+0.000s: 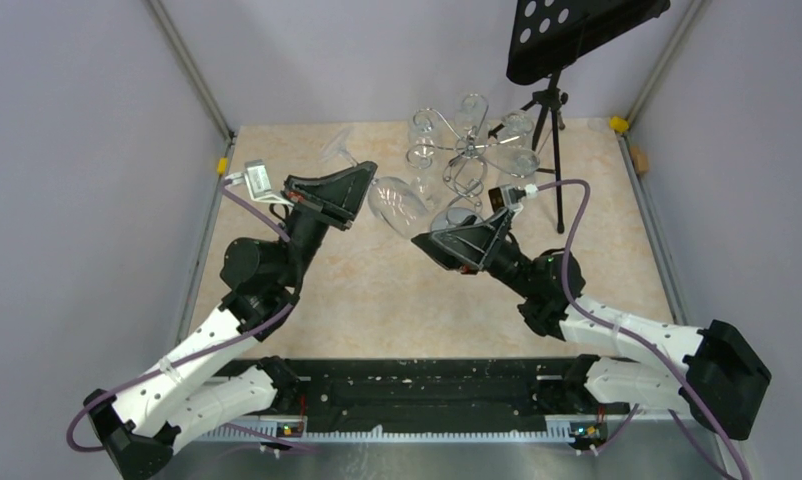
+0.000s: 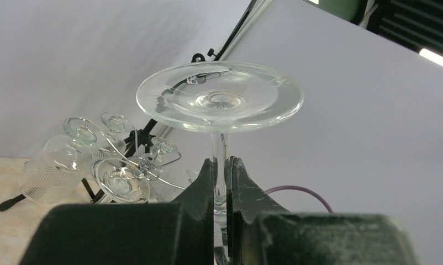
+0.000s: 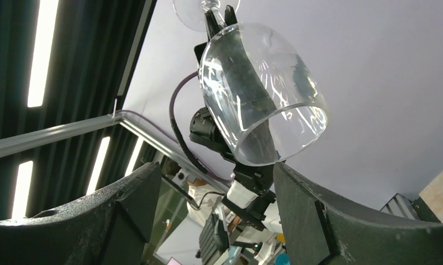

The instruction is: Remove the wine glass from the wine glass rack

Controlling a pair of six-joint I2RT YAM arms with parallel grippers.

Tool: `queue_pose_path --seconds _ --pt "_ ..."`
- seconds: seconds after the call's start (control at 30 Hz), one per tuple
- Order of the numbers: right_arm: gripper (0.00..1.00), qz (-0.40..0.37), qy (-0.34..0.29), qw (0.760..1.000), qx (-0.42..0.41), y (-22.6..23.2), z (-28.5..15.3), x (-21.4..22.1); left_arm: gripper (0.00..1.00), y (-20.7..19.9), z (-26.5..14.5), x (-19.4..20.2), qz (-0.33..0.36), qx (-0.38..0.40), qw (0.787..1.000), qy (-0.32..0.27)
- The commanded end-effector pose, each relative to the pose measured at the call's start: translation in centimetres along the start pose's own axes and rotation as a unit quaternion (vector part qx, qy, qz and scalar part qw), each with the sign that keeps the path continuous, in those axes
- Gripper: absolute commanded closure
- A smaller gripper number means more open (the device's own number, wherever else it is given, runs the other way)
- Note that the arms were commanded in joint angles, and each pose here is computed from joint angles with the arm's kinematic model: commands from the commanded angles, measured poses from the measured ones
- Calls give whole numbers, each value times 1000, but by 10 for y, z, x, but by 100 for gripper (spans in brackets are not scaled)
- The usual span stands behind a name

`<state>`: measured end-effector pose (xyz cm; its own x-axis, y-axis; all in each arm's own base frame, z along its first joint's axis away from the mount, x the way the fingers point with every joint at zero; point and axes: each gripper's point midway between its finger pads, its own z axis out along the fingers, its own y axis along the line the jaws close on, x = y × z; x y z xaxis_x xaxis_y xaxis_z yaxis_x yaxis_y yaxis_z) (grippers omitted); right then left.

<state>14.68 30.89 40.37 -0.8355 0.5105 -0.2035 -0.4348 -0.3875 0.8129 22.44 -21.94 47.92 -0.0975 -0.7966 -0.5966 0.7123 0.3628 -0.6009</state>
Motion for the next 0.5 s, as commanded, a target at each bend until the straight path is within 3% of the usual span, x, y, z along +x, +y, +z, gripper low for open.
queue_pose_path --seconds 0.0,0.23,0.47 --pt "25 -54 -22 994 -89 52 12 -8 100 -28 0 -39 -51 35 996 -64" --pt "35 -131 -15 987 -94 64 25 -5 100 -23 -5 -34 -68 26 996 -59" --pt "49 -139 -7 988 -69 55 48 -1 100 -25 -17 -34 -44 52 995 -72"
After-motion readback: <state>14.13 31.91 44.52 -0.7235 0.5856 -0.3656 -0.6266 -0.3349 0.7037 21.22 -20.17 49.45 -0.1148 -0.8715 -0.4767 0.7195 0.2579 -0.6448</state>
